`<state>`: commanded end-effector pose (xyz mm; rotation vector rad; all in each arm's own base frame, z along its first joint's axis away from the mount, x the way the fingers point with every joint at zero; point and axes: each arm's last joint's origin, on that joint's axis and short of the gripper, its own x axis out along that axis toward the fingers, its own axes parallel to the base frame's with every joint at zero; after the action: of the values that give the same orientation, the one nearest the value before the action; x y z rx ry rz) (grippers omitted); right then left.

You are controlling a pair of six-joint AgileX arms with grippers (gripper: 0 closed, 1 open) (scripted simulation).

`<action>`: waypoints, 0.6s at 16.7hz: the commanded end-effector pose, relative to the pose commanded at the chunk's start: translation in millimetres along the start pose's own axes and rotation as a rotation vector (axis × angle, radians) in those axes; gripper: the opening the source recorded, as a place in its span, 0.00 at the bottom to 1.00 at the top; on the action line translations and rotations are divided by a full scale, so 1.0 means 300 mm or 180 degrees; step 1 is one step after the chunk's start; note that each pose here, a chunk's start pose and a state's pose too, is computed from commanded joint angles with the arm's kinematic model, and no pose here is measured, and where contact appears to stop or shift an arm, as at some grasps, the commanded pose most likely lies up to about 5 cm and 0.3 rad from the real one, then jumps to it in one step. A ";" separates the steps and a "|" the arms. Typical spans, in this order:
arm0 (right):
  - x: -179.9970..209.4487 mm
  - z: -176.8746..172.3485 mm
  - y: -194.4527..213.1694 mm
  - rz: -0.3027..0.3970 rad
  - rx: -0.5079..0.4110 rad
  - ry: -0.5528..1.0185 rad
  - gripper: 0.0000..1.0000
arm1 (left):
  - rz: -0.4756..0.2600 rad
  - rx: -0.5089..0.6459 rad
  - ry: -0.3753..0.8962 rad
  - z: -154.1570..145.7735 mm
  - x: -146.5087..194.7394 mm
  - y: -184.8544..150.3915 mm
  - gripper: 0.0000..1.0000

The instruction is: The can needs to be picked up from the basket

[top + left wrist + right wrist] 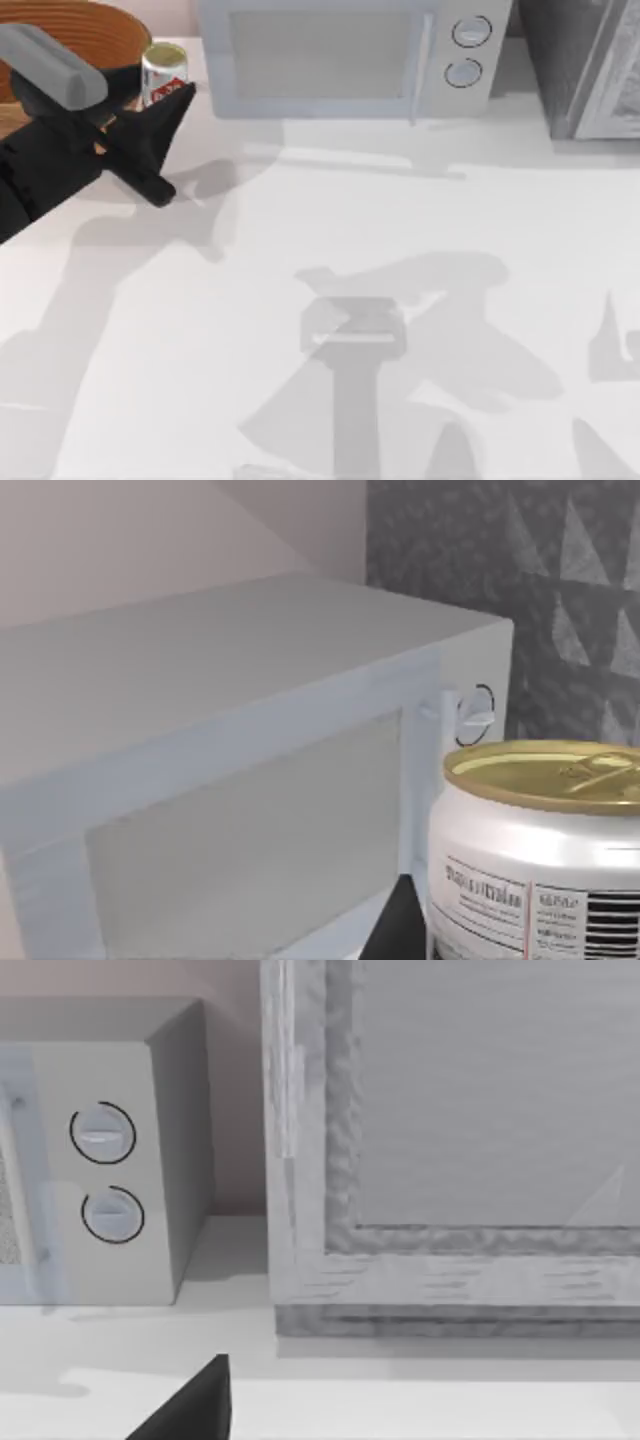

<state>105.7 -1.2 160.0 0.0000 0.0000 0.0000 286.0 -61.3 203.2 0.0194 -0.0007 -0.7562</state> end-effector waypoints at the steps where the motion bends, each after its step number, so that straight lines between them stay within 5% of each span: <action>1: 0.000 0.000 0.000 0.0000 0.0000 0.0000 1.00 | -0.0085 -0.0032 0.0031 -0.024 0.018 0.005 0.00; 10: 0.000 0.000 0.000 0.0000 0.0000 0.0000 1.00 | -0.0847 0.0066 -0.0083 -0.151 0.164 0.047 0.00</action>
<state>105.7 -1.2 160.0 0.0000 0.0000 0.0000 331.9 -83.9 158.0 0.0296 -0.0312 -1.0224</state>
